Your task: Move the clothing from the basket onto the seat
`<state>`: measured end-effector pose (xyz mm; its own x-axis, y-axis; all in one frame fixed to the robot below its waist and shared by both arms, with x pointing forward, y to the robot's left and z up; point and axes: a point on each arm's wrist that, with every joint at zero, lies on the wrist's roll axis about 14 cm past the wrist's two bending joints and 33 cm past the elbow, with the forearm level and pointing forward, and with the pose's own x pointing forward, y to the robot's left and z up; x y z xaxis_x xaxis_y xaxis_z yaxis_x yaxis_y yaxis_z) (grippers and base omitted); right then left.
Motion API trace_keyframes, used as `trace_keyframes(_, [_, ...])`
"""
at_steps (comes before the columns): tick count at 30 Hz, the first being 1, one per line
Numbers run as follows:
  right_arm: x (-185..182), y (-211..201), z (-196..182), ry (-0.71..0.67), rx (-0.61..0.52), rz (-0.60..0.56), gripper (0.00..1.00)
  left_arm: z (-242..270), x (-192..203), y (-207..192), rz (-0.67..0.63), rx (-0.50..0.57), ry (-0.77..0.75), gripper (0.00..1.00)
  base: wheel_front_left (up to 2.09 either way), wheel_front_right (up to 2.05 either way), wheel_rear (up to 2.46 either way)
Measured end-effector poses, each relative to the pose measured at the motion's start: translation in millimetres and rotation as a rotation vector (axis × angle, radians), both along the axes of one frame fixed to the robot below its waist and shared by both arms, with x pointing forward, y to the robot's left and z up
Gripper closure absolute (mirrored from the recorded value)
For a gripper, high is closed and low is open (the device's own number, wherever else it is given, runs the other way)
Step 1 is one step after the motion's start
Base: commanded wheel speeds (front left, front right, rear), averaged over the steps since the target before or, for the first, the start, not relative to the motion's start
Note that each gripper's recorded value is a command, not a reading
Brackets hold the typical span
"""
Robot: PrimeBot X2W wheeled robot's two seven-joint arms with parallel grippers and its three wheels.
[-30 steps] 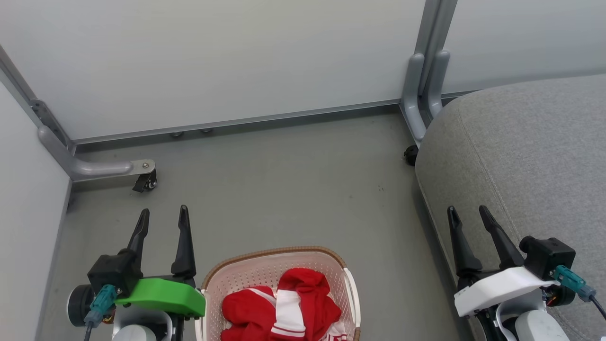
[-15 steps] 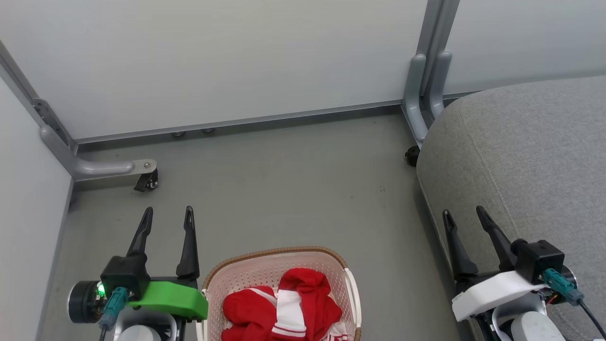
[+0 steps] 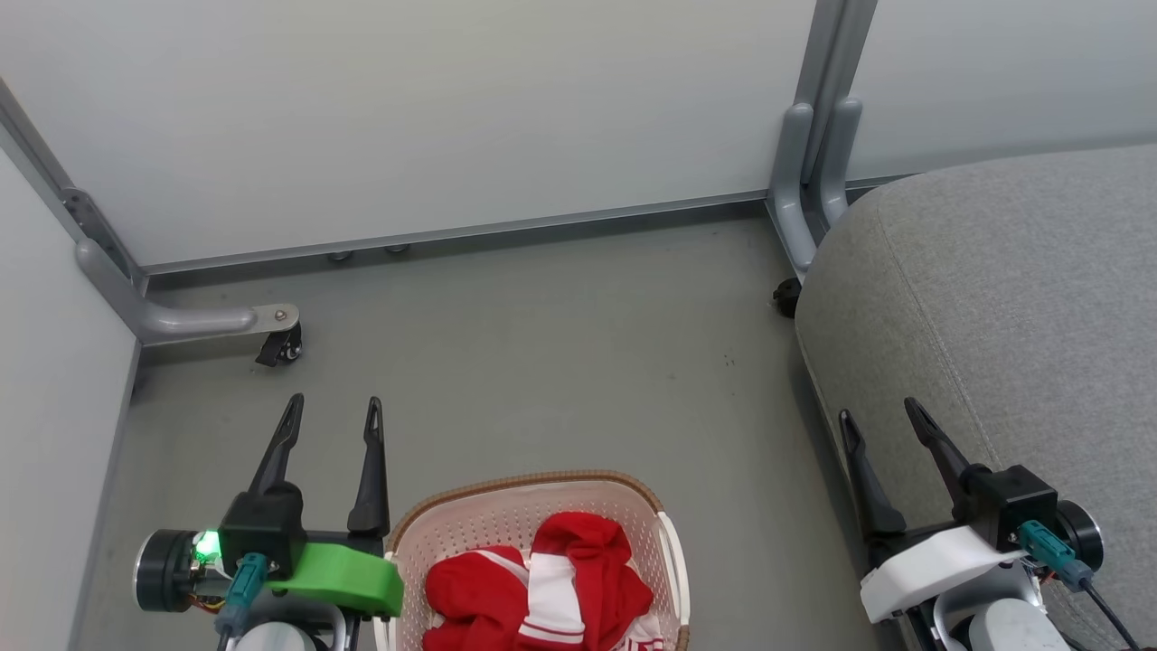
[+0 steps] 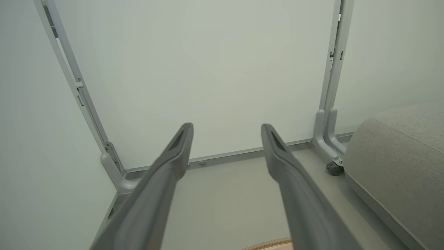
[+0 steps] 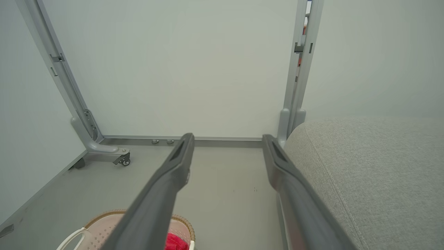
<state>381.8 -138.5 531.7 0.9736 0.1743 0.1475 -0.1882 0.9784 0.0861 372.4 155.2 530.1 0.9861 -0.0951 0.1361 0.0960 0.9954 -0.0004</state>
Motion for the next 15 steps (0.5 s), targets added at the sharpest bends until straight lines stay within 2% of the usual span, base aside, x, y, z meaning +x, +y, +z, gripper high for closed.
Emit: trace_keyframes(15, [0.3, 1.1, -4.1, 0.013, 0.001, 0.003, 0.0, -13.9, -0.5, 0.1, -0.002, -0.011, 0.044, 0.0, 0.0, 0.0, 0.0])
